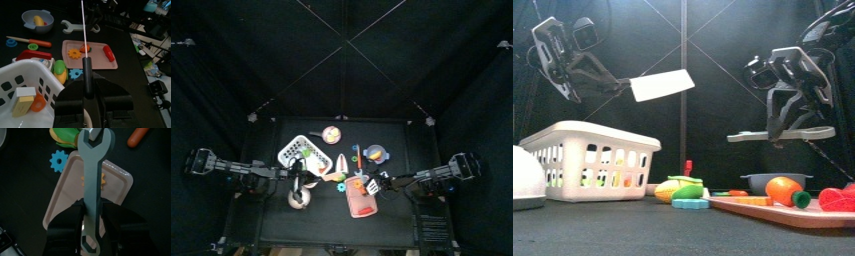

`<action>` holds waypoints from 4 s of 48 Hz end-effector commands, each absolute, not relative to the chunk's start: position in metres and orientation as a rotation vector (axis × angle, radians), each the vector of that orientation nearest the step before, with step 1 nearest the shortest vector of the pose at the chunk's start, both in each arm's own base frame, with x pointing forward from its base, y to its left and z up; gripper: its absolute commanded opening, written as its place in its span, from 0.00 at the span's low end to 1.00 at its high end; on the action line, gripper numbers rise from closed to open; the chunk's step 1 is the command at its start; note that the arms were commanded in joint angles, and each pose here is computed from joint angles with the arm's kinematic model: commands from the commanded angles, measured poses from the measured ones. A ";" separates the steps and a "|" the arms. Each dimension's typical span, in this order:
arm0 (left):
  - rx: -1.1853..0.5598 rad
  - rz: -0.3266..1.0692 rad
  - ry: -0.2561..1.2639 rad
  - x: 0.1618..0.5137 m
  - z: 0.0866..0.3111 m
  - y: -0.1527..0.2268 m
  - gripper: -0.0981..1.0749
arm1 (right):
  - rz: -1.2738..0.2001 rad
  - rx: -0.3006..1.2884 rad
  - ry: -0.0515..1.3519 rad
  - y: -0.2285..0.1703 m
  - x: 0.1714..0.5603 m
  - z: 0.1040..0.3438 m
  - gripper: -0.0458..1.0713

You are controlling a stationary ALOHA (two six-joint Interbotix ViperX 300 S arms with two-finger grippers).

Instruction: Place wrench right of plate

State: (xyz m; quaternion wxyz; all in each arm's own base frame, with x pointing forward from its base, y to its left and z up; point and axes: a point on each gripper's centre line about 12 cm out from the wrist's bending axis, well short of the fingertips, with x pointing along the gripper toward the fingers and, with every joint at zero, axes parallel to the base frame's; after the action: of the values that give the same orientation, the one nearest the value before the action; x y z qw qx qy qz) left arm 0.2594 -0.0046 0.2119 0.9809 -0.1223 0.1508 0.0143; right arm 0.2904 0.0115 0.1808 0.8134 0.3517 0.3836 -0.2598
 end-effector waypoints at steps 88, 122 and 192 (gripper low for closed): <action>-0.247 0.018 0.269 0.264 0.222 -0.007 0.39 | -0.857 1.147 0.736 0.038 0.203 0.133 0.61; -0.311 0.027 0.265 0.262 0.219 -0.010 0.39 | -0.976 1.157 0.705 0.050 0.191 0.108 0.72; -0.309 0.029 0.270 0.261 0.217 -0.009 0.39 | -0.855 1.121 0.670 0.051 0.202 0.124 0.79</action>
State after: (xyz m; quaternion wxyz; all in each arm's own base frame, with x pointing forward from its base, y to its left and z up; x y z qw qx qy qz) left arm 0.2587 -0.0095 0.2113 0.9772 -0.1537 0.1455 0.0158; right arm 0.1965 0.0491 0.1140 0.7032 0.4966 0.3122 -0.4018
